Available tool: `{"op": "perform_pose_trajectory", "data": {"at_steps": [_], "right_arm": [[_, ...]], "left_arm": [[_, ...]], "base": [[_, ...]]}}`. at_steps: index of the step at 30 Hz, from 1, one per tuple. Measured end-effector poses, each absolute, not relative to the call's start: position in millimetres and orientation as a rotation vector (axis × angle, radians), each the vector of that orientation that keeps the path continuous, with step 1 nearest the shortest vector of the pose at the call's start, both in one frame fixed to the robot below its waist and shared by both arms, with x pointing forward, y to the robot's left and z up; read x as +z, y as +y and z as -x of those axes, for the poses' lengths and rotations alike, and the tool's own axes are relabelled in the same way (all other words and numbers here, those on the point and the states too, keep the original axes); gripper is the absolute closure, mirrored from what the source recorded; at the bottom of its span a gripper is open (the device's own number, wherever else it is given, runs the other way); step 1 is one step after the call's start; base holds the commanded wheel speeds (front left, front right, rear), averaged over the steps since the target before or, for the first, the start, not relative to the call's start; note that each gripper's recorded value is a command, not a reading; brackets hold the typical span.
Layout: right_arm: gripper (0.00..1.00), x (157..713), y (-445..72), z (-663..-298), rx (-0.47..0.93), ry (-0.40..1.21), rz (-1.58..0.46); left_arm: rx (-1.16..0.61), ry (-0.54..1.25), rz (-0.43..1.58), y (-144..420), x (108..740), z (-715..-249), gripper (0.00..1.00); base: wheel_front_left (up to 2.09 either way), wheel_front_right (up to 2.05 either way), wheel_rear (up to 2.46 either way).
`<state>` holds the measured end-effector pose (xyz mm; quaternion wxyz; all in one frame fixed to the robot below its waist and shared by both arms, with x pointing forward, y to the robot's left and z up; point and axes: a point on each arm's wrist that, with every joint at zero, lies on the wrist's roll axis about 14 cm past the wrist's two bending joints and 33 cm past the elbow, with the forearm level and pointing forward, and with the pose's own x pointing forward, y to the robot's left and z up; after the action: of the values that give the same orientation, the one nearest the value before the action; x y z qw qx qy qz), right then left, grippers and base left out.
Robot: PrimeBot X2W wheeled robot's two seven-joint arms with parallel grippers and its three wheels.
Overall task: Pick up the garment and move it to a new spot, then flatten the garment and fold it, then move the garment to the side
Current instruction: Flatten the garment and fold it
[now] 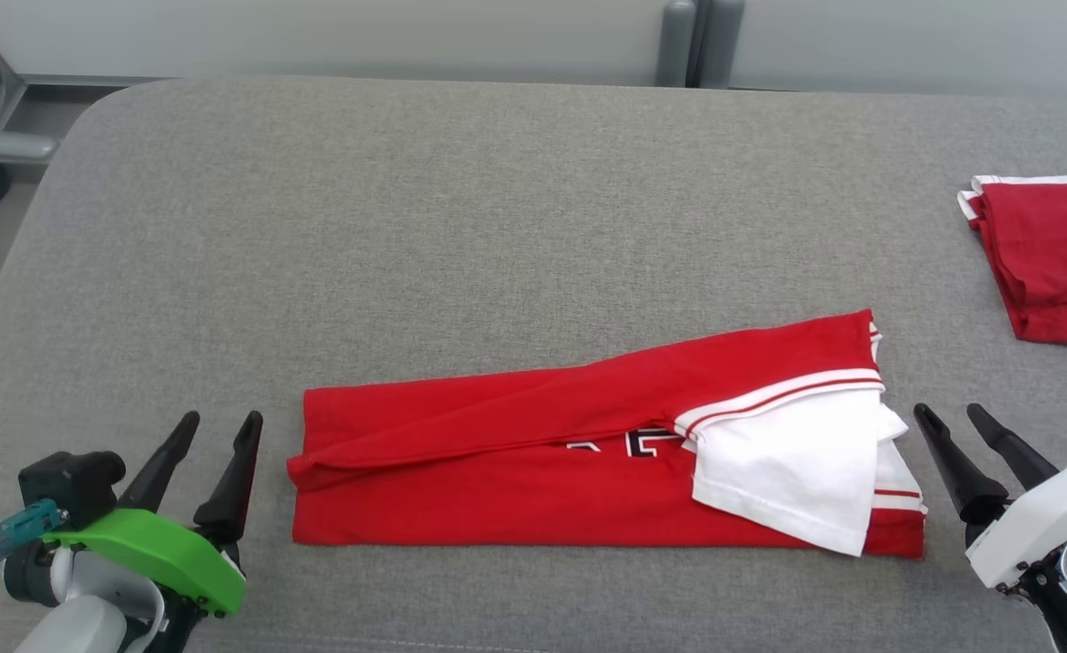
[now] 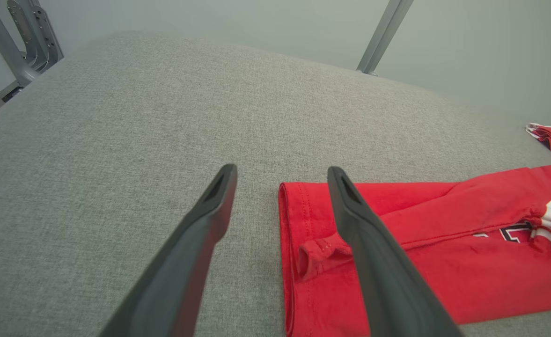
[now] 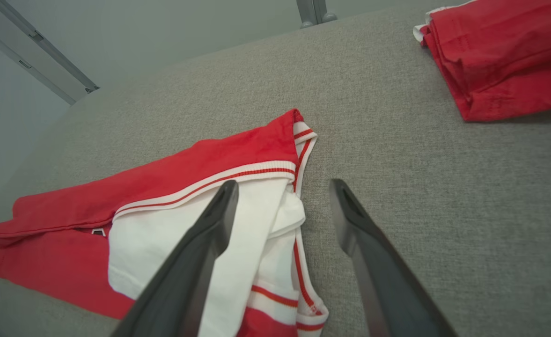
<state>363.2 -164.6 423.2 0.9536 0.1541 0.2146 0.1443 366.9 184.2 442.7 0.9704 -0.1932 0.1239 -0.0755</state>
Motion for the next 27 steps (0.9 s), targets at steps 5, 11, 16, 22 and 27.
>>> {"op": "perform_pose_trajectory", "data": {"at_steps": [5, 11, 16, 22, 27], "right_arm": [[0.00, 406, -157, -364, 0.276, 0.506, -0.362], [0.00, 385, -156, -367, 0.268, 0.589, -0.336], [0.00, 369, -143, -368, 0.267, 0.667, -0.392], [1.00, 362, -102, -355, 0.326, 0.758, -0.545], [1.00, 365, -99, -362, 0.311, 0.760, -0.626]], "left_arm": [[-0.061, 0.156, 0.346, 209, 468, -373, 0.00], [0.002, 0.104, 0.329, 223, 479, -362, 0.00], [0.074, 0.107, 0.336, 236, 475, -340, 0.00], [0.127, 0.097, 0.346, 247, 475, -325, 0.00], [0.138, 0.091, 0.351, 248, 476, -321, 0.00]], "base": [[0.00, 0.00, 0.00], [0.00, 0.00, 0.00], [0.00, 0.00, 0.00], [0.00, 0.00, 0.00], [0.00, 0.00, 0.00]]}}
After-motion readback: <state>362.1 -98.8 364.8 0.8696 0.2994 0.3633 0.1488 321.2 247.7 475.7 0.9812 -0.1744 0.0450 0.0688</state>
